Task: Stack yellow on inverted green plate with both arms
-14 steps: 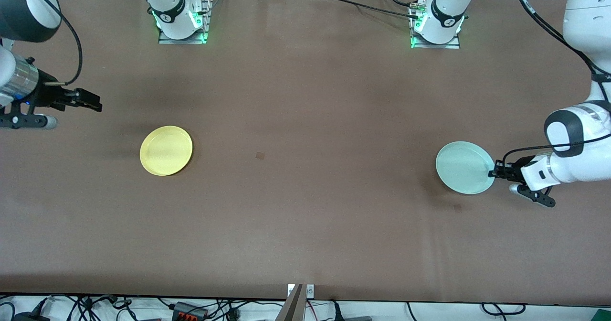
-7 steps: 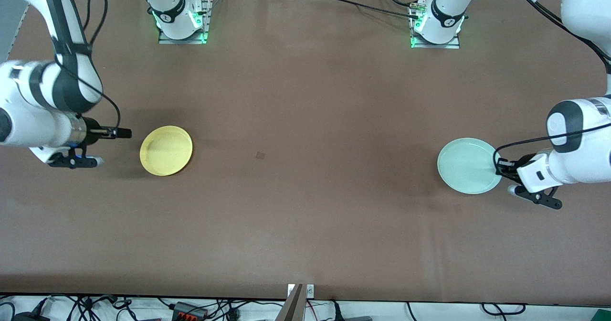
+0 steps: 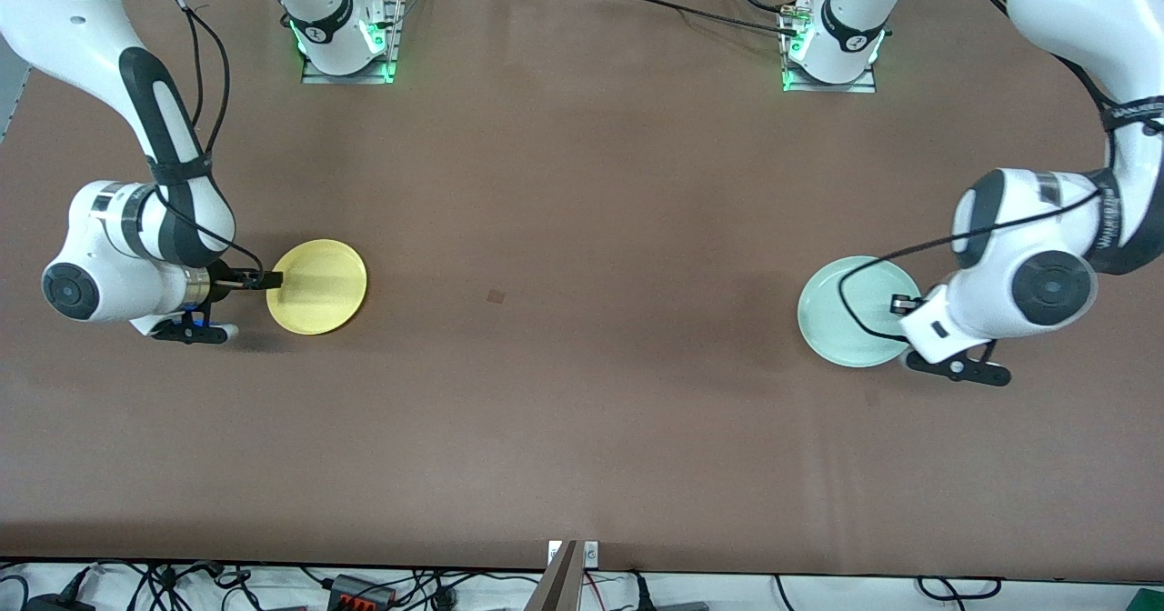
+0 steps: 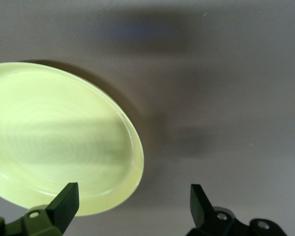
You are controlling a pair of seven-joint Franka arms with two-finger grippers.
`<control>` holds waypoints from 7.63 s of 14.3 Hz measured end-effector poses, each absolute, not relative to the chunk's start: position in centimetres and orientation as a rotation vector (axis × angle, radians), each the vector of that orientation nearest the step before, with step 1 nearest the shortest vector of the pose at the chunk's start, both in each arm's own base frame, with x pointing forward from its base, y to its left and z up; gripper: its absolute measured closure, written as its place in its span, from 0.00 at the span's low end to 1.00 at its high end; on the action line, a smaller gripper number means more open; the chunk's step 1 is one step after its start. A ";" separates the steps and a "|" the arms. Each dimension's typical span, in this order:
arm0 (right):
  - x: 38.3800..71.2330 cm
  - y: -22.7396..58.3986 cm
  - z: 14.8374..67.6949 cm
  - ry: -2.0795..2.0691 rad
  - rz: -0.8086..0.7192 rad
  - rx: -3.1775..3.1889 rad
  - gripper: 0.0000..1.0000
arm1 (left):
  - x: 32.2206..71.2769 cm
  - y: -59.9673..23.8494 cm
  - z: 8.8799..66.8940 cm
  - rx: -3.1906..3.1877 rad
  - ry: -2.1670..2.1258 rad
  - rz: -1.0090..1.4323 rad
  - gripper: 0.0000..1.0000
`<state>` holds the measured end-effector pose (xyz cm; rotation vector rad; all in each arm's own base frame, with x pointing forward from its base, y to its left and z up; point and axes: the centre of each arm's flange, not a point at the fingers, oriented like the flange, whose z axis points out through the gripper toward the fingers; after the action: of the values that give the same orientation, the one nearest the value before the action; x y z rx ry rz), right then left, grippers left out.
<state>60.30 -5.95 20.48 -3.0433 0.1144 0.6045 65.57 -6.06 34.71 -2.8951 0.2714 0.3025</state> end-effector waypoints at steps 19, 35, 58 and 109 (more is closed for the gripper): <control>60.1 -5.8 17.8 0.122 0.643 -3.020 0.97 | 52.5 -37.2 28.3 -2.364 -0.063 -0.058 0.97; 64.4 -0.7 29.5 0.014 0.503 -2.901 0.97 | 51.4 -41.7 28.0 -2.461 -0.117 -0.242 0.51; 65.8 7.1 33.6 -0.285 0.396 -2.955 0.97 | 62.0 -32.6 37.4 -3.110 -0.128 -0.214 0.00; 58.1 47.5 20.3 0.162 0.359 -2.753 0.97 | 56.2 -2.3 60.8 -3.124 -0.006 0.031 0.00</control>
<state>58.07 47.54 20.33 -2.7532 0.1617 0.3589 56.25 -2.30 60.77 -3.1239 -0.0059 0.0308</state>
